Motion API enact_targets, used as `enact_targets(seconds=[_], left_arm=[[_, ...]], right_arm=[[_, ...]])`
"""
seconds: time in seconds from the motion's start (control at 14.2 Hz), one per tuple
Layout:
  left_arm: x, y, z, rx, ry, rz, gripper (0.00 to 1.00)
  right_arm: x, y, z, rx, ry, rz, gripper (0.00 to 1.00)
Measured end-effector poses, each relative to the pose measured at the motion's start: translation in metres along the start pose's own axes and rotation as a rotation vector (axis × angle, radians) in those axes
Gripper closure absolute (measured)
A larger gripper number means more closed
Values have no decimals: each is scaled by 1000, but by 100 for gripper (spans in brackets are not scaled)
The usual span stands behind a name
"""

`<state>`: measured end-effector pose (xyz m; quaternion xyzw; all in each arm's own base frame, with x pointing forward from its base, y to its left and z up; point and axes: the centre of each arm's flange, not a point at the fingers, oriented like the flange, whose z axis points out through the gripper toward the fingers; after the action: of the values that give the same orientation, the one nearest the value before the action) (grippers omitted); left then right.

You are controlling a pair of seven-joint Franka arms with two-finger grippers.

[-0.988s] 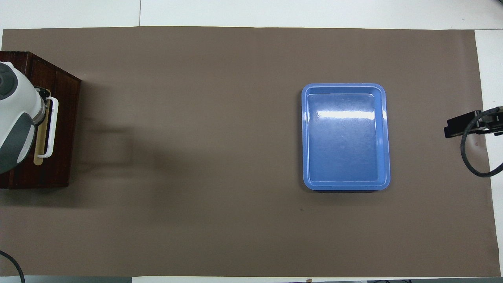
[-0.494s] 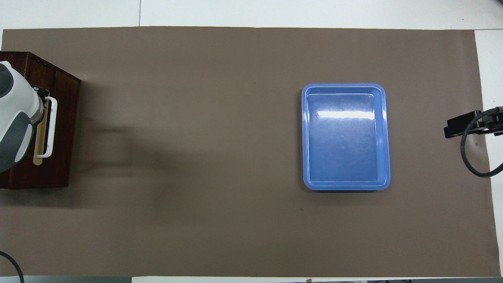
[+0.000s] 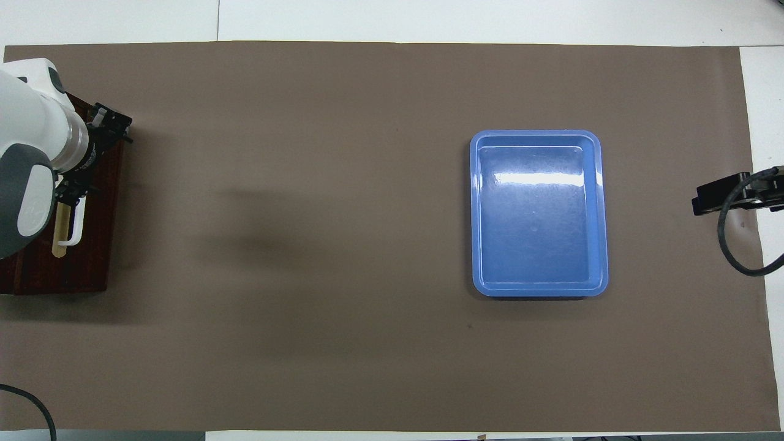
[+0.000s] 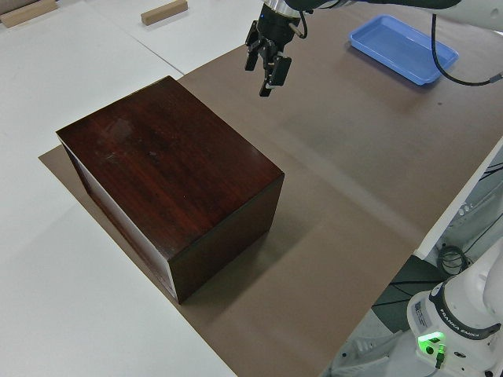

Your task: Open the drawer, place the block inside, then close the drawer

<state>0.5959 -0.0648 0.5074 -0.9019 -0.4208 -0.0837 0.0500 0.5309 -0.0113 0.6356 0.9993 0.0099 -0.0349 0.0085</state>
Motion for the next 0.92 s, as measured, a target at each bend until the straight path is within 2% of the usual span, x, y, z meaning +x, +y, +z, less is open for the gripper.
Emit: enact_targets(seconds=[0.14,0.63,0.78,0.92], left_arm=[[2,-5,-11,-18,-29,180,0],[-7,-58,-59,48,-140,845,0],[-6,-71,-75,29,-133,863,0],[-13,-69,-85,-36,-148,774,0]], right_arm=[[0,0,0,0,0,0,0],[0,0,0,0,0,0,0],[0,0,0,0,0,0,0],[0,0,0,0,0,0,0]])
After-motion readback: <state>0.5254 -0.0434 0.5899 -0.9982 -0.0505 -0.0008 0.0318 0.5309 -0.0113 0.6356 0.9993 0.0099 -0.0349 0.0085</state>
